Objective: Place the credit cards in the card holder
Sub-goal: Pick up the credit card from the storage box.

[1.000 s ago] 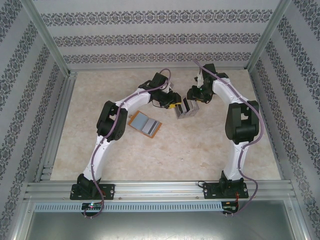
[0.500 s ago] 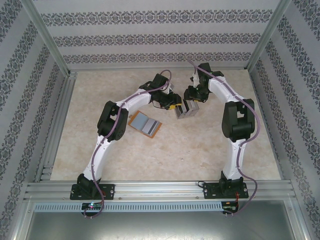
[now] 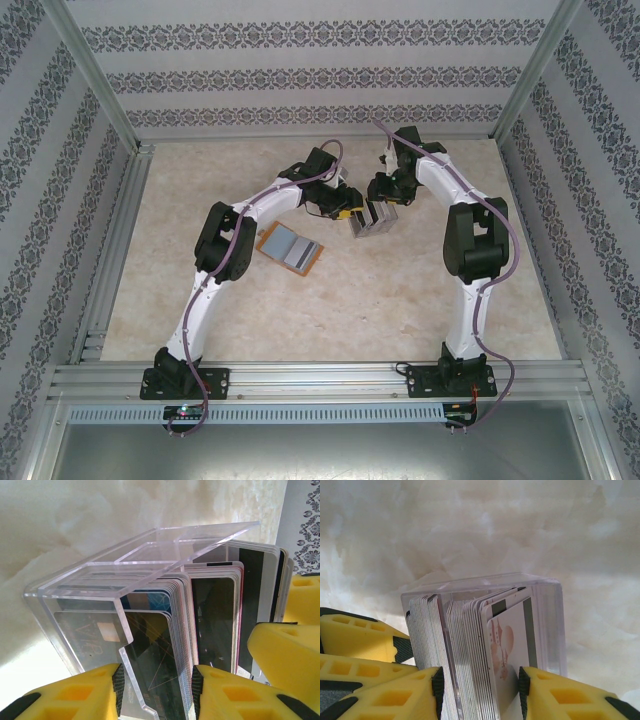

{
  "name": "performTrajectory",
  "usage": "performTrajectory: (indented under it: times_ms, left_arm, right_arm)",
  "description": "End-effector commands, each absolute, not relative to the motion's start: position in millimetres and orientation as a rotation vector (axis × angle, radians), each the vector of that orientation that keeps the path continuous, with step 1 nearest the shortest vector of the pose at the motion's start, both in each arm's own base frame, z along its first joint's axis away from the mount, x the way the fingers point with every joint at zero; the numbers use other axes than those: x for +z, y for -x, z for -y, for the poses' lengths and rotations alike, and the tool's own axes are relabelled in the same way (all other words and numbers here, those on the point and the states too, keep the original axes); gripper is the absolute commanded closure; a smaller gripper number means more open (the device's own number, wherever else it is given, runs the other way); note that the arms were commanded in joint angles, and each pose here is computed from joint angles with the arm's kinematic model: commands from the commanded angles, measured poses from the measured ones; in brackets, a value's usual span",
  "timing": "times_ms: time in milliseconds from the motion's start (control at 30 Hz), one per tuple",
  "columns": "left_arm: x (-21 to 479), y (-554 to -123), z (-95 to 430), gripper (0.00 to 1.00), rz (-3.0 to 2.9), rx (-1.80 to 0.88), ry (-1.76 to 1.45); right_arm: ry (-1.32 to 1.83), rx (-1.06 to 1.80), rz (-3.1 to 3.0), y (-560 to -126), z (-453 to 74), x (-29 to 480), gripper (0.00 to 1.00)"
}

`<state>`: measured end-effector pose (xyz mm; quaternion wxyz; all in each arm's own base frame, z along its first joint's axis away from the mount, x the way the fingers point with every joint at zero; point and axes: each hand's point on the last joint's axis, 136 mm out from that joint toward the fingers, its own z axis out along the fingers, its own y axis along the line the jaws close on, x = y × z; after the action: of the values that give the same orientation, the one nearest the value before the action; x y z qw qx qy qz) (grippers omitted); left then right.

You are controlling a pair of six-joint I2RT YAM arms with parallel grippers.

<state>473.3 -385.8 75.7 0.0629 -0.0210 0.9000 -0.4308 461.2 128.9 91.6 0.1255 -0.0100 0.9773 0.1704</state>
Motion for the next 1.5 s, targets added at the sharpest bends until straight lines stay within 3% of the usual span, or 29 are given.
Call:
performTrajectory:
  times_ms: [0,500,1467]
  left_arm:
    - [65.2,-462.6,391.1,0.57,-2.761,-1.307,0.059]
    - [64.5,-463.1,389.9,0.57,-2.761,-1.296,0.058]
    - [66.6,-463.6,390.3,0.57,-2.760,-1.293,0.042]
  right_arm:
    - [0.056,0.531,-2.810,-456.9,-138.3,113.4,0.54]
    - [0.055,0.528,-2.804,-457.4,-137.8,117.0,0.55]
    - [0.022,0.524,-2.805,-456.0,-127.8,117.1,0.76]
